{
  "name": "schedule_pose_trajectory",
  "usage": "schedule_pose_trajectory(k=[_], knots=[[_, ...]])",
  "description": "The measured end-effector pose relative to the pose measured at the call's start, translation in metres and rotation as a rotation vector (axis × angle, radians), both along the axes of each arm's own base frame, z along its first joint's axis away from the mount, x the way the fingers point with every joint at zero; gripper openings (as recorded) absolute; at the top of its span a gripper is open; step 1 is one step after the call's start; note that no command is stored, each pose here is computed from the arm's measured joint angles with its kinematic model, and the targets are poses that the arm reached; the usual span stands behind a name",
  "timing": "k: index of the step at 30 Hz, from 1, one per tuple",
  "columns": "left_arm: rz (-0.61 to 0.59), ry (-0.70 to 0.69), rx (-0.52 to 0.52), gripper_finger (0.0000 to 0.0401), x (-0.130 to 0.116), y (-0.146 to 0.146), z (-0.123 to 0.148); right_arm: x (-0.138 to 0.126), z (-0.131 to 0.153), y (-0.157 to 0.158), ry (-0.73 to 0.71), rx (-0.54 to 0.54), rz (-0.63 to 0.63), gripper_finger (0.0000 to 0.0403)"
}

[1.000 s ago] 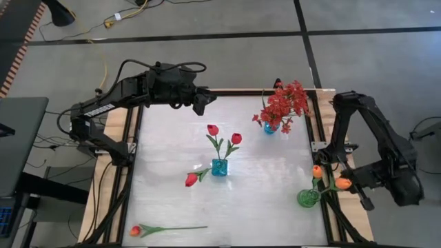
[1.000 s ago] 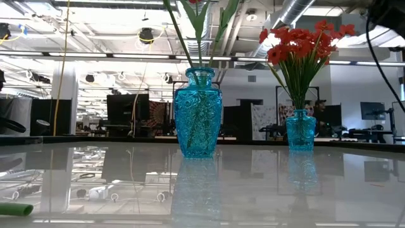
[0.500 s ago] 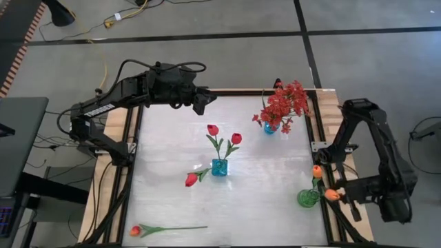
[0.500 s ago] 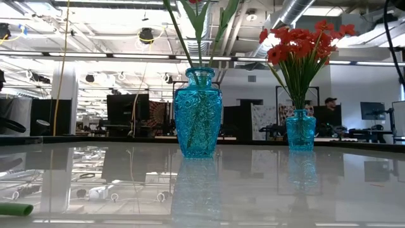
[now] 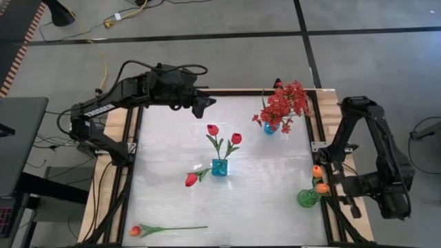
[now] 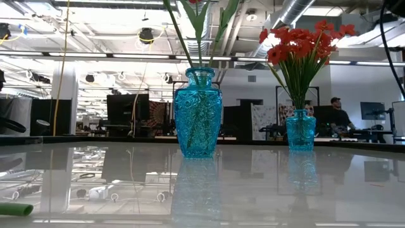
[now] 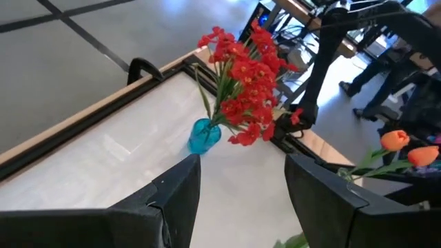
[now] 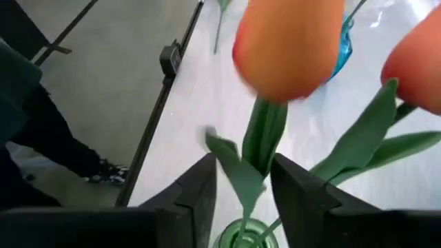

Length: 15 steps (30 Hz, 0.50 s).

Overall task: Sort flowers into vase by color
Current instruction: Put the top orange flower into the green vase, then put the orange flower into the green vase

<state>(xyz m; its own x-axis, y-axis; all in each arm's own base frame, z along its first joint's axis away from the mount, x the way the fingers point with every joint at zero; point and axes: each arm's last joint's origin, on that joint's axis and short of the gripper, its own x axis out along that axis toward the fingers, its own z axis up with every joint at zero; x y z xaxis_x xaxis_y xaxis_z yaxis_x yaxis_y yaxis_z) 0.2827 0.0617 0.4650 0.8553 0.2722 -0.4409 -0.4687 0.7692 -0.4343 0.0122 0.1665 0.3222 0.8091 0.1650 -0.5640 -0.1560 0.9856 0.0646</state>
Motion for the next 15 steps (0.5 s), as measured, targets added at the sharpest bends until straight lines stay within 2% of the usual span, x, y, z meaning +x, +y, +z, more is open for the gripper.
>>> schedule_pose_trajectory(k=[7,15], knots=[[-0.058,0.022,0.031,0.0198,0.0,-0.002,-0.001,-0.002,0.006,-0.01,0.139,0.126,-0.015,0.0207],[-0.167,0.038,0.086,0.0198,0.002,-0.012,-0.001,-0.003,0.015,-0.028,0.324,0.331,-0.069,0.0211]])
